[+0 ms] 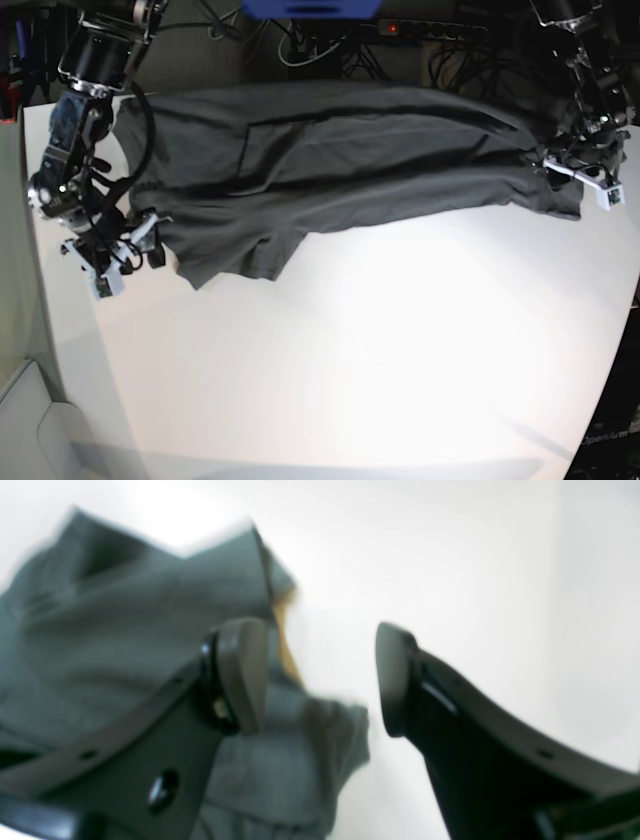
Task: Layout the t-shirt on the table in an organized manner, then fold the t-shirt properly
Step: 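Regrasp the shirt corner with the right gripper and pull it outward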
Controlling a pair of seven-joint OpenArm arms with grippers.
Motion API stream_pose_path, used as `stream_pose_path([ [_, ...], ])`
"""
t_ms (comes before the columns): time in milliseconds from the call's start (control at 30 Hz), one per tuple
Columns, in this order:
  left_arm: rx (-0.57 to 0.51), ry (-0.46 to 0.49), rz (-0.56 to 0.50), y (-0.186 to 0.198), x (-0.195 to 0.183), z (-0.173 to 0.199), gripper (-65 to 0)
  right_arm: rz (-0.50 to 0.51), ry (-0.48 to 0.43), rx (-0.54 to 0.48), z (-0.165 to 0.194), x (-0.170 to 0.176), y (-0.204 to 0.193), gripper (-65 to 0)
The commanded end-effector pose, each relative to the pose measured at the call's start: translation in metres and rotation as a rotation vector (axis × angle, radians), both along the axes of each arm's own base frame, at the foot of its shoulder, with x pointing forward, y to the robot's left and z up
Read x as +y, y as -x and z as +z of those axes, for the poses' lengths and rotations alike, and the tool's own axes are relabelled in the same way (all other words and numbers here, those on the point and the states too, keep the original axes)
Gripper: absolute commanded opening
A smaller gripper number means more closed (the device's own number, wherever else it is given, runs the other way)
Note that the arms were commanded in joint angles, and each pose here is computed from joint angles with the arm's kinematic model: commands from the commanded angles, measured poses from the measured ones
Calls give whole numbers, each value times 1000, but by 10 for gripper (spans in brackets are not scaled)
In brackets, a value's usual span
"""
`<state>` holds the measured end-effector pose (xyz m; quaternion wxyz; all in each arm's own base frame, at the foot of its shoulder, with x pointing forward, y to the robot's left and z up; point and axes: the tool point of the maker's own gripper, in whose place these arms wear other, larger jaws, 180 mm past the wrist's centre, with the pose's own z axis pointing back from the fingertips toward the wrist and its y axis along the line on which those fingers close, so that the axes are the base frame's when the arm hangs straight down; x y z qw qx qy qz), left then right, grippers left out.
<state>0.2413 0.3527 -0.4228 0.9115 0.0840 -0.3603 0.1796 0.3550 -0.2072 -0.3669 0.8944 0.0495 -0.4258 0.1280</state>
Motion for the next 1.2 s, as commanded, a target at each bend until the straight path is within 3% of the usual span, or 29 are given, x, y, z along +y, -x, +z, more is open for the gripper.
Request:
stream_pose_path([
  [0, 6, -21, 7, 0, 7, 5, -222, 27, -4, -60, 19, 7, -16, -298],
  [167, 4, -21, 7, 0, 7, 6, -222, 92, -45, -7, 7, 38, -35, -298],
  [367, 4, -21, 7, 0, 7, 6, -222, 81, -114, 84, -21, 42, -45, -298],
  [600, 7, -2, 12, 1, -1, 0, -222, 72, -174, 98, -36, 48, -49, -309],
  [700, 2, 3, 13, 0, -2, 0, -222, 73, -183, 77, -34, 50, -50, -400],
  [833, 1, 4, 13, -1, -2, 0, -222, 73, -182, 71, -32, 50, -51, -646],
  [1000, 1, 4, 13, -1, -2, 0, -222, 73, -151, 17, -15, 45, -50, -650],
  [1167, 0, 0, 13, -1, -2, 0, -222, 90, -61, -59, 16, 44, -31, -650],
])
